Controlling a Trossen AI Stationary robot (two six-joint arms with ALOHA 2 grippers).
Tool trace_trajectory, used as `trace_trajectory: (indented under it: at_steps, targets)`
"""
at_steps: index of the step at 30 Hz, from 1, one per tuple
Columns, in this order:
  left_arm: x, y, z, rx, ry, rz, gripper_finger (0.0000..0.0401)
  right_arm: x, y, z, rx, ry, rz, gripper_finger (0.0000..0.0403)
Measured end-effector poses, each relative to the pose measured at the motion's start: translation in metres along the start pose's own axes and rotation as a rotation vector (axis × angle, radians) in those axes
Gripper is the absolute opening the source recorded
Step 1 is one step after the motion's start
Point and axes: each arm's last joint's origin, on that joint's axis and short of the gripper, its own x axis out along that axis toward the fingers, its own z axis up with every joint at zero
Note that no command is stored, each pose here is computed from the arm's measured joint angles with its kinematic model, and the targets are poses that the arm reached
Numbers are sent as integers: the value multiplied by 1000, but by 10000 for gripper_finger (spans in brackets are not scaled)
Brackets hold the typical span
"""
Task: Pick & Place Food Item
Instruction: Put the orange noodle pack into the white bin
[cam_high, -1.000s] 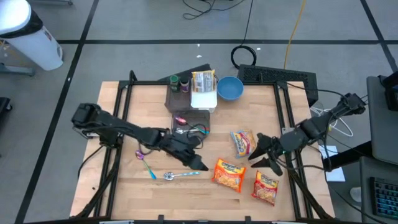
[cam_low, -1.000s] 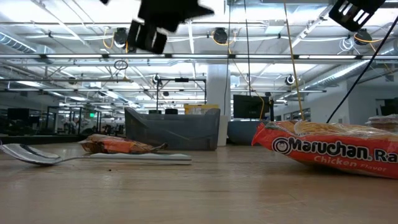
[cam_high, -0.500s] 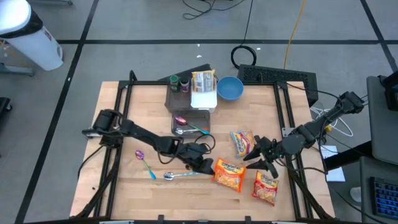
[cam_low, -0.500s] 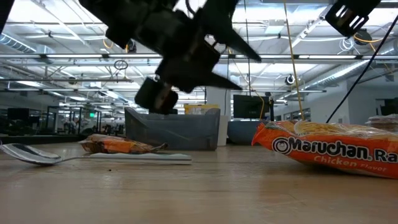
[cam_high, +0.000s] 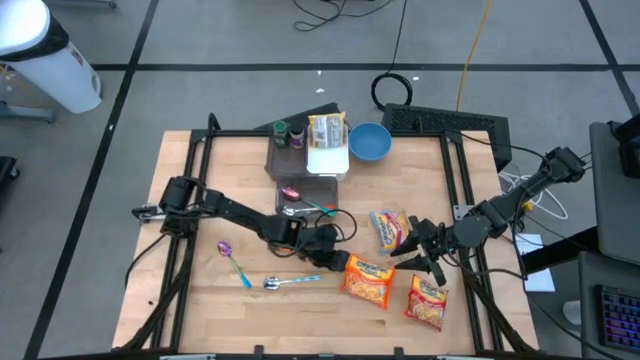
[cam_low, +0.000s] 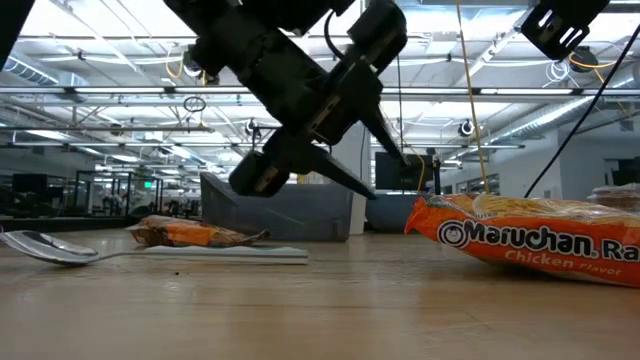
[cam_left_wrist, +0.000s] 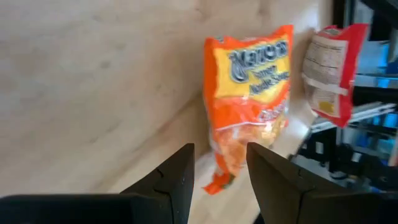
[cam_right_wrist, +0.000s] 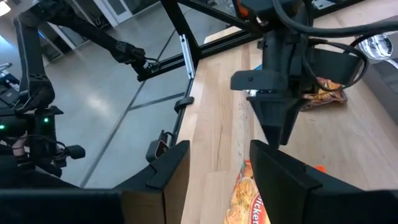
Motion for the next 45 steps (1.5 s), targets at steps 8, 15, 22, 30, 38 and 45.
trace_trajectory:
  at_steps: [8, 15, 22, 30, 38, 45]
  targets:
    - [0, 1, 2, 10, 3, 1, 152, 0, -1, 1, -16, -15, -21, 159]
    - [0, 0, 0, 10, 4, 1, 152, 0, -1, 1, -26, -17, -24, 159]
    - [0, 0, 1, 8, -18, 3, 152, 0, -2, 1, -40, -39, -59, 160]
    - [1, 0, -3, 2, -45, 10, 152, 0, -3, 2, -46, -47, -73, 159]
    - [4, 0, -3, -3, -59, 5, 152, 1, -7, 7, -55, -76, -94, 160]
    - [8, 1, -4, 0, -71, -11, 152, 1, -9, 12, -72, -112, -92, 159]
